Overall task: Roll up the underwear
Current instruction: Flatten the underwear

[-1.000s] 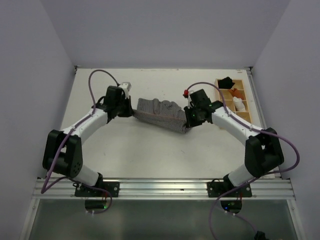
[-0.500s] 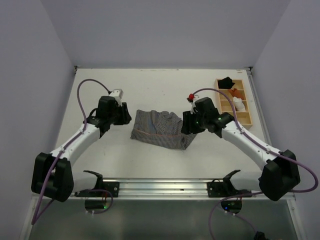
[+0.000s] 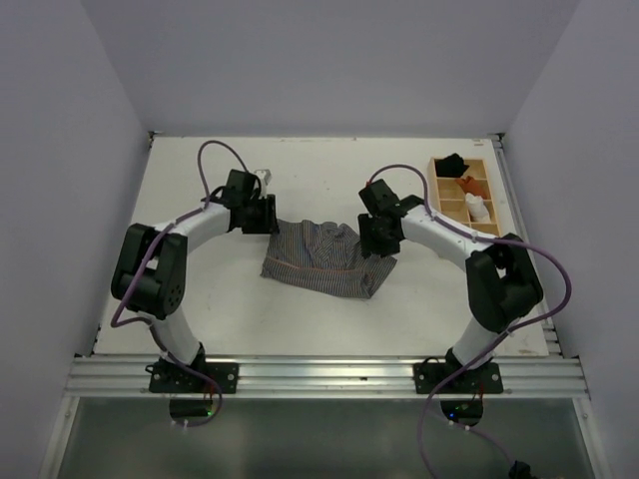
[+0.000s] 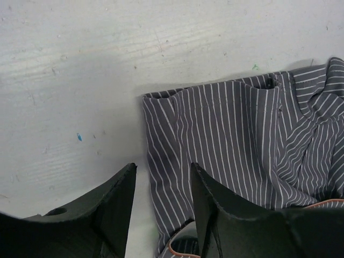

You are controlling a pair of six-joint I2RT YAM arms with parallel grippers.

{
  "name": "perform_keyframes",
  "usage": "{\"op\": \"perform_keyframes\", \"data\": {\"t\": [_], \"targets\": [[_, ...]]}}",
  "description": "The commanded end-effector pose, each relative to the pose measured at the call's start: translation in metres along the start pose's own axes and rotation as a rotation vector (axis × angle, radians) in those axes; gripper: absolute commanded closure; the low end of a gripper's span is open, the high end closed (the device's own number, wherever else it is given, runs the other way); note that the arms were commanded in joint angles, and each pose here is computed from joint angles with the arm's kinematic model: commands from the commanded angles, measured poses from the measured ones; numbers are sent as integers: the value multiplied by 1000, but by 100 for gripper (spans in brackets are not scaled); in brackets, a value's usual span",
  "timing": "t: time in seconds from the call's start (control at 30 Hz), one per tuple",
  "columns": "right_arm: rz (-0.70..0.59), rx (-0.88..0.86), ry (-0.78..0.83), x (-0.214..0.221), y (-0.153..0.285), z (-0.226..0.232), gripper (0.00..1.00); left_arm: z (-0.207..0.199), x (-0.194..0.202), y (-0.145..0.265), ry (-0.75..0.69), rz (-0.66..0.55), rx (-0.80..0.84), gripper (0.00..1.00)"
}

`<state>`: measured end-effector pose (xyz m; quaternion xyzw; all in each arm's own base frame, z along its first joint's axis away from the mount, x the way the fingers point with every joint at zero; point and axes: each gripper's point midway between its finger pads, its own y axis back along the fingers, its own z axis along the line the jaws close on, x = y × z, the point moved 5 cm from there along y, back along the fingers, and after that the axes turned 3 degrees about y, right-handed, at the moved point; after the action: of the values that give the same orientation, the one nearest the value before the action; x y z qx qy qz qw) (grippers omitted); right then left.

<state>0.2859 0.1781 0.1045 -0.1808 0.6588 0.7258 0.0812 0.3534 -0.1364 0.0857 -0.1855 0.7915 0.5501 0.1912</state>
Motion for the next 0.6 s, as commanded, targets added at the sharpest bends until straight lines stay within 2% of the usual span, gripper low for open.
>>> {"op": "perform_keyframes", "data": {"t": [0.0,0.1,0.27,0.57], "targets": [[-17,117,-53,-5,18,-14,51,-2,-21,5,-50,-23,-4,50],[10,190,-73,1,11,-27,50,3,-20,-3,-55,3,-35,49],[59,187,-90,11,-2,-38,47,8,-17,-14,-65,39,-52,42],[132,142,-152,14,-31,-56,46,14,-16,-41,-79,87,-62,43]]}}
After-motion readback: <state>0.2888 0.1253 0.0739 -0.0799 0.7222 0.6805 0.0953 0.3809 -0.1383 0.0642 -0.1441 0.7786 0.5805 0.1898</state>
